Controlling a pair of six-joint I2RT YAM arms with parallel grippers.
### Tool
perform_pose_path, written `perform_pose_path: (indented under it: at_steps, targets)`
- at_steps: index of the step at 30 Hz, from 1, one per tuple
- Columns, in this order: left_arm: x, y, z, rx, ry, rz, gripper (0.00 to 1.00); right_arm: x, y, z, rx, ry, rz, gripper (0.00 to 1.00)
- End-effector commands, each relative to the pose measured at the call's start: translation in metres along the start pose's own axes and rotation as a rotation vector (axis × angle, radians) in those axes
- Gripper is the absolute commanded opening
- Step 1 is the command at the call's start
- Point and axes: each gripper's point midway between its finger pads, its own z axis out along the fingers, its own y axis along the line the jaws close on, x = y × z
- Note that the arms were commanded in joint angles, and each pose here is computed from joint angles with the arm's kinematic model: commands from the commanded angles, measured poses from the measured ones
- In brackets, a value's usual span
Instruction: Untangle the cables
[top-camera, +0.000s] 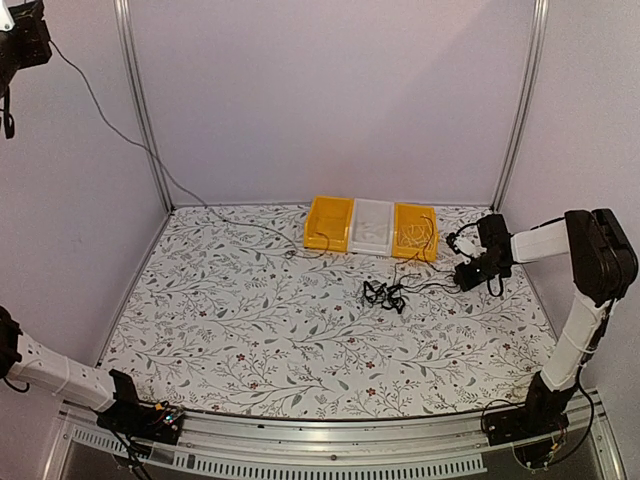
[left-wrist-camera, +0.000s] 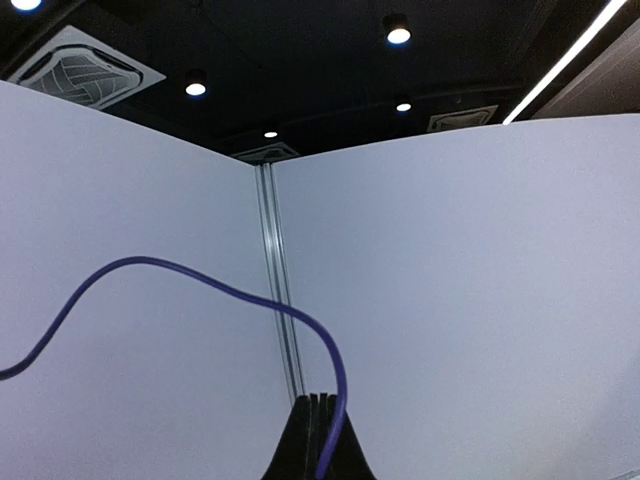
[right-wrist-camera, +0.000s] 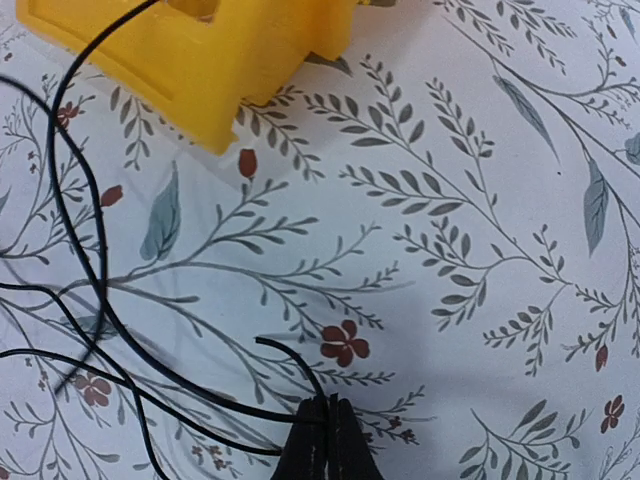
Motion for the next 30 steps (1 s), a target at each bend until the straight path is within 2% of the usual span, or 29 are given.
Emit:
perform_pose_path:
  at_steps: [1, 4, 7, 10, 16, 19, 23, 30]
  targets:
    - [-0.007, 0.017, -0.001, -0.055, -0.007, 0.058, 0.0, 0.037, -0.029, -0.003, 0.091, 0.102, 0.024, 0.0]
    - [-0.001, 0.0, 0.001, -0.022, -0.008, 0.056, 0.0, 0.031, -0.026, -0.006, 0.068, 0.085, 0.016, 0.0]
    - [0.017, -0.038, 0.003, 0.071, 0.023, 0.083, 0.0, 0.017, -0.022, -0.012, 0.027, 0.066, 0.018, 0.0]
    - [0.032, -0.068, 0.003, 0.152, 0.047, 0.024, 0.0, -0.005, -0.02, -0.029, 0.01, 0.013, 0.01, 0.01]
    - [0.054, -0.101, -0.002, 0.234, 0.081, -0.061, 0.0, -0.057, 0.006, -0.087, -0.056, -0.121, -0.051, 0.25]
    - [0.054, -0.108, -0.002, 0.253, 0.07, -0.088, 0.0, -0.081, 0.049, -0.122, -0.12, -0.217, -0.182, 0.32]
    - [0.048, -0.122, 0.0, 0.287, 0.041, -0.117, 0.0, -0.101, 0.106, -0.157, -0.171, -0.326, -0.339, 0.49]
    - [0.057, -0.167, 0.003, 0.387, 0.04, -0.157, 0.0, -0.119, 0.163, -0.179, -0.318, -0.404, -0.428, 0.53]
